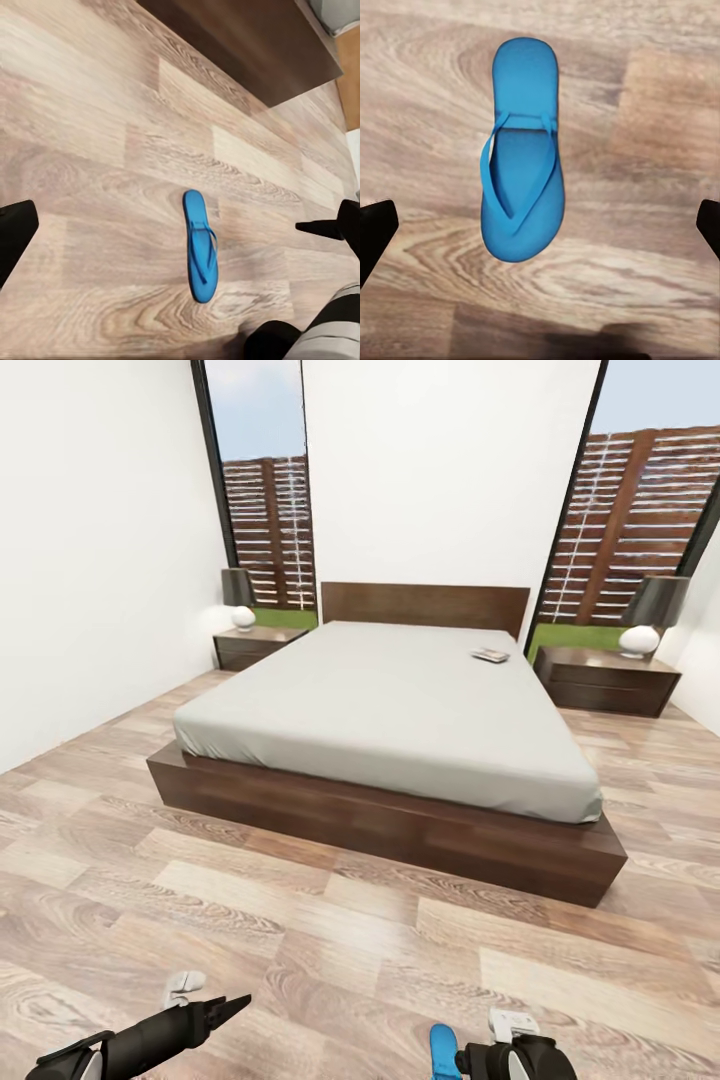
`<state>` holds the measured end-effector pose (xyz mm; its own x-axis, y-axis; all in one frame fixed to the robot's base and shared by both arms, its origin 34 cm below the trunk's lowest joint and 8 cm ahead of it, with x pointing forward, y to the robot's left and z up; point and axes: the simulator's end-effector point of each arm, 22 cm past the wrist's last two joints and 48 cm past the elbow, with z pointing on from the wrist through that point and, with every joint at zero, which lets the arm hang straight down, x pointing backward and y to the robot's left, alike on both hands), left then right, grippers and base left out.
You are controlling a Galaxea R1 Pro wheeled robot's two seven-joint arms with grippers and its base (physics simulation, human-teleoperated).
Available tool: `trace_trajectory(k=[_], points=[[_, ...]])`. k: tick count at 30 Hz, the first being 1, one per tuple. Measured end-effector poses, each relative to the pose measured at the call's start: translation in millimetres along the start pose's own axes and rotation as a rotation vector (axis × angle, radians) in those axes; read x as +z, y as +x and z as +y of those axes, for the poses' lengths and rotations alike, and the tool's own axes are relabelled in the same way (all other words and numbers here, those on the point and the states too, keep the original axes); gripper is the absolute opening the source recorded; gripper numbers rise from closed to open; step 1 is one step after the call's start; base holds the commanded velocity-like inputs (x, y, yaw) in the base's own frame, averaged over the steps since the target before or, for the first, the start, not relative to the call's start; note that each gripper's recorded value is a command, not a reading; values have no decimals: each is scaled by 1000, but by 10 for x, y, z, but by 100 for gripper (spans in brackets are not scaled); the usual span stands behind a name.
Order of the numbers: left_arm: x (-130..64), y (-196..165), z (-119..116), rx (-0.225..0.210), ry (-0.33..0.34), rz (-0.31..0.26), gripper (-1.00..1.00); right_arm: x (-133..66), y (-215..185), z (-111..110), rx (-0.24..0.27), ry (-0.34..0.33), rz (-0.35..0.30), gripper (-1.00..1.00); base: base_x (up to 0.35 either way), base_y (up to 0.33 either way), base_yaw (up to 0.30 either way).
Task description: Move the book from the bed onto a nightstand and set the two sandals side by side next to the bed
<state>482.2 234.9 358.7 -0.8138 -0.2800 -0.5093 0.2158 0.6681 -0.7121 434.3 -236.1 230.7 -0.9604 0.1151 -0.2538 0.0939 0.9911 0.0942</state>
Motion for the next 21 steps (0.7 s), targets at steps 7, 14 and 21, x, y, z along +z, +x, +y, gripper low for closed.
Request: trace_trajectory(k=[7, 14, 21], points=[[35, 97, 77, -19, -8, 19, 100, 84, 105, 32, 2, -4, 28, 100, 0, 0, 0], [70, 196, 154, -38, -17, 38, 100, 168, 235, 175, -7, -21, 60, 100, 0, 0, 0], [99, 296, 229, -58, -25, 57, 100, 245, 357, 237, -30, -26, 91, 100, 0, 0, 0]])
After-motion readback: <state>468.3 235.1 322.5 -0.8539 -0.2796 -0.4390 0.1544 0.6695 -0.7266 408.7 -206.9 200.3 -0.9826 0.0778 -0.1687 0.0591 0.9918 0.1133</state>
